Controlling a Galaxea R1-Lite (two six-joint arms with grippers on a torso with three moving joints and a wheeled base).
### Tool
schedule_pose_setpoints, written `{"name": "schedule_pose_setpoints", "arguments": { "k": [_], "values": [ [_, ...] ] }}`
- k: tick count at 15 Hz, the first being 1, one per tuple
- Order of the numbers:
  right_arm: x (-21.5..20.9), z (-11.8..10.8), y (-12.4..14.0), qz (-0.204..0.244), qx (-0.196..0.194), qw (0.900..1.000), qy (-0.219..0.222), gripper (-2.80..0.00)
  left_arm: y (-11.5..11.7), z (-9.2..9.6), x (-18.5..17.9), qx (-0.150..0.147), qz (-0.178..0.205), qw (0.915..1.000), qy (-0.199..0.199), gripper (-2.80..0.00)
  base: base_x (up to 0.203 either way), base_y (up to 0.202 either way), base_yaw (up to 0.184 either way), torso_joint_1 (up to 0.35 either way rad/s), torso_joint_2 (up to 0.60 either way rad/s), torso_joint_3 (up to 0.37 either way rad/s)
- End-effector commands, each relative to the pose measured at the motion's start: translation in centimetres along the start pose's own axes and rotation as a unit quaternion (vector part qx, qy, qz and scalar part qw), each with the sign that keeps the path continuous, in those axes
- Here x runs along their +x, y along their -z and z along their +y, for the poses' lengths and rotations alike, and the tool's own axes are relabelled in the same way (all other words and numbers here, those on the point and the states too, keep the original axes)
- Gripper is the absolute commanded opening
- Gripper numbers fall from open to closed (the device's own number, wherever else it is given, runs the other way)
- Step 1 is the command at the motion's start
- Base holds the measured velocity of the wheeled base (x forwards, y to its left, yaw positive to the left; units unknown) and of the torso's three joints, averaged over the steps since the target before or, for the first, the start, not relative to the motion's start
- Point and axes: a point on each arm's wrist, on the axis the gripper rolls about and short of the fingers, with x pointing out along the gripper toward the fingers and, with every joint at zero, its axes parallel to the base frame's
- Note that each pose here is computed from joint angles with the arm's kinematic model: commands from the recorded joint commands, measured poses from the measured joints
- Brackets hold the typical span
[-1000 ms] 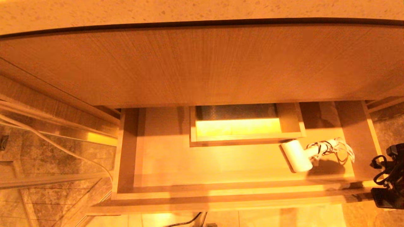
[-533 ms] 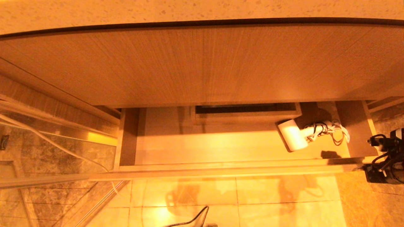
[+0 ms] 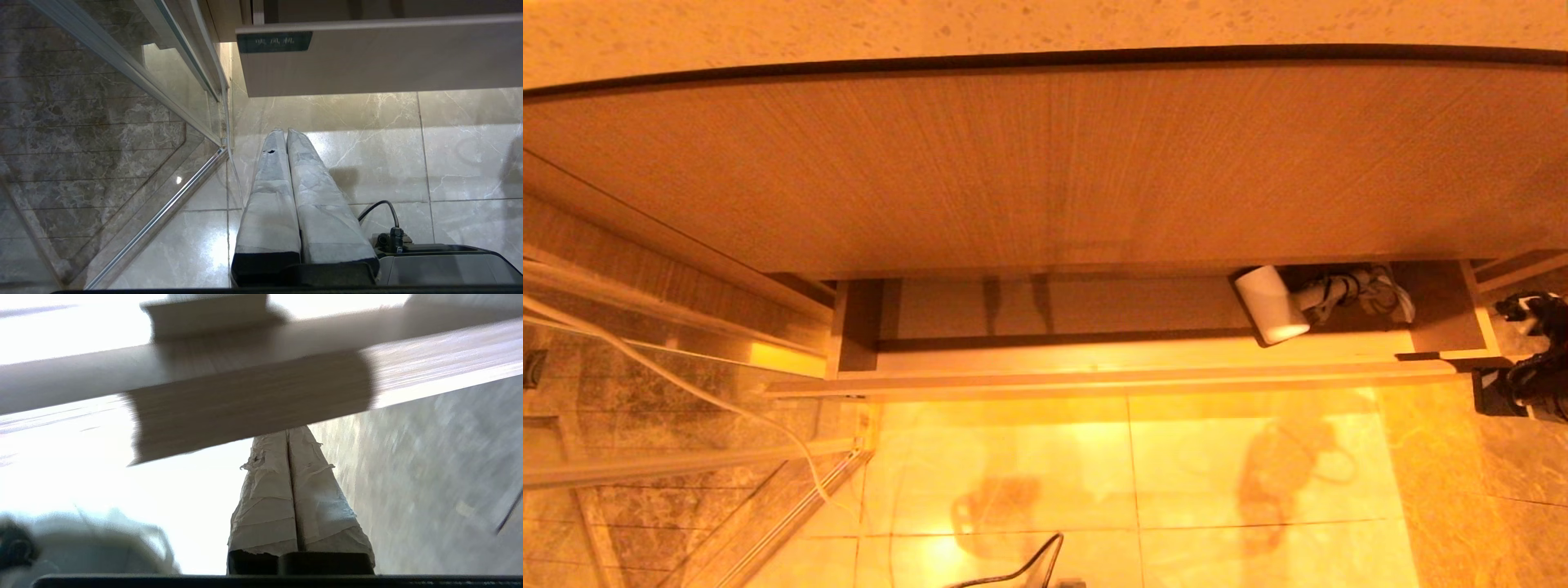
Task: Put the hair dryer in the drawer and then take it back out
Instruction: Close the drawer
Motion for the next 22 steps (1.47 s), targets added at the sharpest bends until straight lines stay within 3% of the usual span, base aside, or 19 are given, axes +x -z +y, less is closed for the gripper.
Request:
{"name": "schedule_pose_setpoints", "arguments": {
  "k": [1,13,19,22],
  "values": [
    [-1.4,-0.1,-0.6,-0.027,-0.002,1.000,0.005,-2.80,0.0,0.0,0.0,0.000,0.000,1.0000,0.000,-2.80,0.000,0.000,0.000,0.000,0.00,0.000],
    [-0.8,0.0,-0.9,-0.096,-0.020,0.995,0.022,-2.80,0.0,0.0,0.0,0.000,0.000,1.0000,0.000,-2.80,0.000,0.000,0.000,0.000,0.00,0.000],
    [-0.2,0.0,-0.6,-0.088,-0.043,0.995,0.023,-2.80,0.0,0.0,0.0,0.000,0.000,1.0000,0.000,-2.80,0.000,0.000,0.000,0.000,0.00,0.000],
    [-0.1,-0.2,-1.3,-0.113,-0.040,0.992,0.031,-2.80,0.0,0.0,0.0,0.000,0.000,1.0000,0.000,-2.80,0.000,0.000,0.000,0.000,0.00,0.000]
  ]
}}
